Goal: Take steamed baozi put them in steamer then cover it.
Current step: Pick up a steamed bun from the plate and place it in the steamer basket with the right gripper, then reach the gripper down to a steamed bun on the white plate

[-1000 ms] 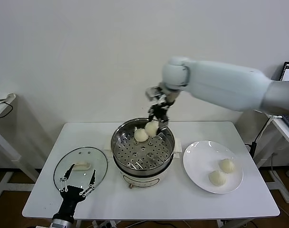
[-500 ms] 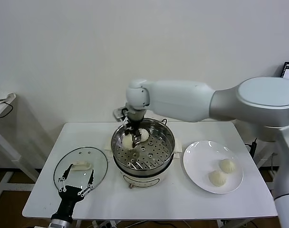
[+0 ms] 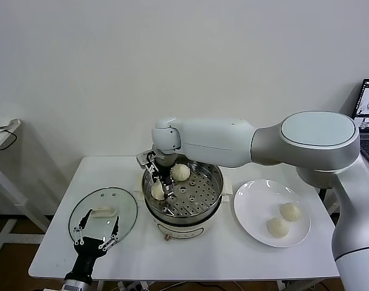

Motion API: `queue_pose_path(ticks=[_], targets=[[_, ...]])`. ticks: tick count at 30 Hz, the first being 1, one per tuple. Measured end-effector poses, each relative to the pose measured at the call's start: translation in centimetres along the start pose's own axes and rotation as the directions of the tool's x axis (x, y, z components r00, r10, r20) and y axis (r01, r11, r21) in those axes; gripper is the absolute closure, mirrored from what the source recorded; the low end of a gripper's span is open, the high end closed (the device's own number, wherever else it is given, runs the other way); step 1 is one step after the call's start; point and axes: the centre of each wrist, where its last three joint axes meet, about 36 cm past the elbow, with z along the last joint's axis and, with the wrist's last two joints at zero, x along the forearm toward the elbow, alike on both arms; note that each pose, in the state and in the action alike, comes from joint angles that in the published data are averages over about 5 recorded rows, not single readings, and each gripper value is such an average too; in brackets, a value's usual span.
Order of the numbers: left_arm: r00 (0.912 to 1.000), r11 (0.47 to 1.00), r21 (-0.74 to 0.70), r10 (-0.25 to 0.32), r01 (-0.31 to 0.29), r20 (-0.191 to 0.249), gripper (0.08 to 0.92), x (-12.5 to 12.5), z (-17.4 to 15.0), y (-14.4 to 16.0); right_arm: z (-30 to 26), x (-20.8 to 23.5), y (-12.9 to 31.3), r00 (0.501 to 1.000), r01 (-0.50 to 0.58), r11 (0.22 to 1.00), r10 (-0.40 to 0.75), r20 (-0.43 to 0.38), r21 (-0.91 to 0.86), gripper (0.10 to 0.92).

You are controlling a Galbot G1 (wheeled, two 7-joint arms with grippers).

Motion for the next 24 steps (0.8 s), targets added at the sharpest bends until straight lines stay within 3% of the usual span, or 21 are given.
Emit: queue_pose_path(ticks=[9, 17, 24], targets=[[1.0, 1.0, 0.004, 0.002, -0.002, 0.003, 0.177, -0.1, -0.1, -0.2, 4.4, 5.8, 2.6, 1.0, -0.02, 1.0, 0.02, 0.002, 0.02, 0.199], [1.0, 1.0, -0.004, 0.005, -0.005, 0.004, 0.177, 0.0, 0.0, -0.2, 16.2, 12.5, 8.4, 0.999, -0.041, 0.996, 0.041, -0.007, -0.075, 0.2], [1.0, 1.0, -0.006, 0.007, -0.007, -0.003, 0.177, 0.3, 0.1, -0.4, 26.6, 11.5, 16.0, 1.0, -0.018, 0.977, 0.017, -0.007, -0.212, 0.2]])
